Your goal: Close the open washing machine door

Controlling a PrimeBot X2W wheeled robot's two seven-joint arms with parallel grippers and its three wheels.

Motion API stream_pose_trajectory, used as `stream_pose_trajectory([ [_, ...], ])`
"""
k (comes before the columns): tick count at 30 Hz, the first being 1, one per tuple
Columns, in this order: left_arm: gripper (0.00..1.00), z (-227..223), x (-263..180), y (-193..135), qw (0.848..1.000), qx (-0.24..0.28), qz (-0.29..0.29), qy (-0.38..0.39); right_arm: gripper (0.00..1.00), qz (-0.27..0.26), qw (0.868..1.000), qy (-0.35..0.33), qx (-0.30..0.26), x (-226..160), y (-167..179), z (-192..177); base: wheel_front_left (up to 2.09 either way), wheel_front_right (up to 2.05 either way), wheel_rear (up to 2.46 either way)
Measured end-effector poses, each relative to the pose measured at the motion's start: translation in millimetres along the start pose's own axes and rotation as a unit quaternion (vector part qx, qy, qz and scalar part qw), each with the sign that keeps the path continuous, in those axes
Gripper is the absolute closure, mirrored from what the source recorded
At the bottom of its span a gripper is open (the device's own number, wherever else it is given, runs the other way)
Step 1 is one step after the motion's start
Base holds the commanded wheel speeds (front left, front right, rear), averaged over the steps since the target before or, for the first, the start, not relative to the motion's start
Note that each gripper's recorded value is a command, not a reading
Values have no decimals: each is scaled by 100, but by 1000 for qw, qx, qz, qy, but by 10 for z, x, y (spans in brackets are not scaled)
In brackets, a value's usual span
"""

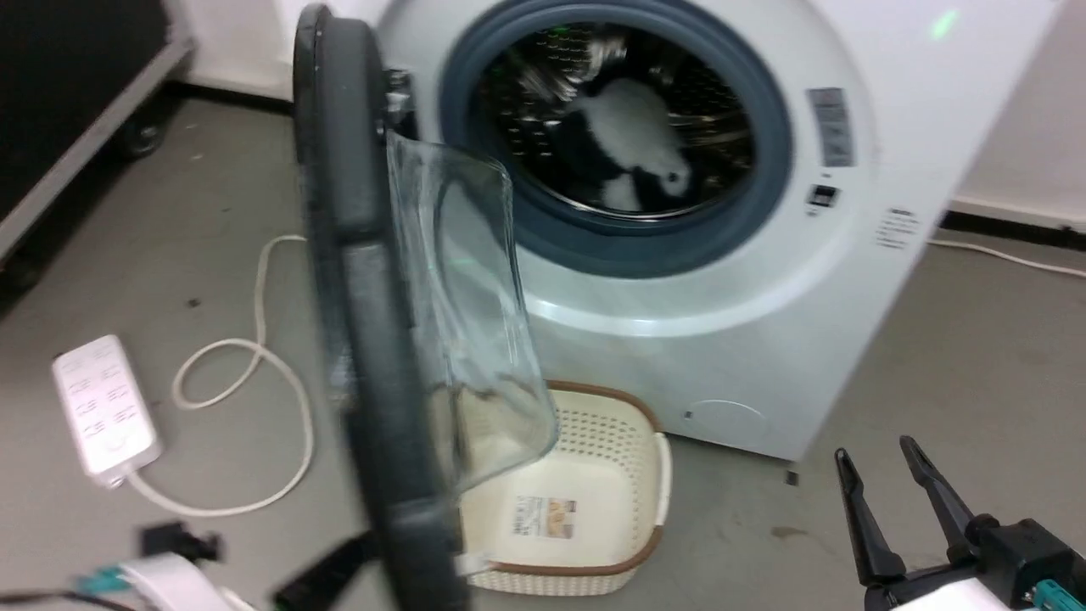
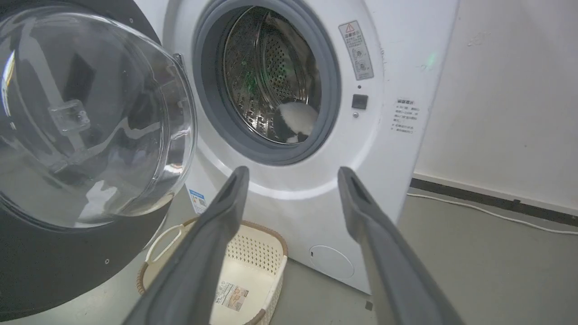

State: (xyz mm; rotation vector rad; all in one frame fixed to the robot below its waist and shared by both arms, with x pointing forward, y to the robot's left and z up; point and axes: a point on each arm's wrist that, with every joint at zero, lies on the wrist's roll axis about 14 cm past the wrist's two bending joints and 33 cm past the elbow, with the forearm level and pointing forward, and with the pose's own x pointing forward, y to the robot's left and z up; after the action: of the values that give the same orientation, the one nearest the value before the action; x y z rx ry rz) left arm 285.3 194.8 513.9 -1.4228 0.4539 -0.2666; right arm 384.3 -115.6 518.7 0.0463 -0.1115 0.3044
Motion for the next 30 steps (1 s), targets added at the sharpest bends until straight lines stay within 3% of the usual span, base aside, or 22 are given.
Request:
stream_pose_trajectory([
  [4, 100, -392, 345, -45, 997, -52, -47, 28, 0, -26, 1000, 3, -6, -132, -150, -3, 0, 0, 0],
  [9, 100, -746, 766, 25, 995, -74, -51, 49, 0, -57, 998, 14, -9, -288, -340, -55, 0, 0, 0],
  [23, 100, -1054, 2251, -339, 991, -92, -88, 50, 0, -150, 987, 55, -4, -582, -904, -267, 0, 0, 0],
  [30, 100, -1102, 2743, -559, 988, -107, -102, 32, 0, -181, 981, 73, -8, -737, -1061, -334, 0, 0, 0],
])
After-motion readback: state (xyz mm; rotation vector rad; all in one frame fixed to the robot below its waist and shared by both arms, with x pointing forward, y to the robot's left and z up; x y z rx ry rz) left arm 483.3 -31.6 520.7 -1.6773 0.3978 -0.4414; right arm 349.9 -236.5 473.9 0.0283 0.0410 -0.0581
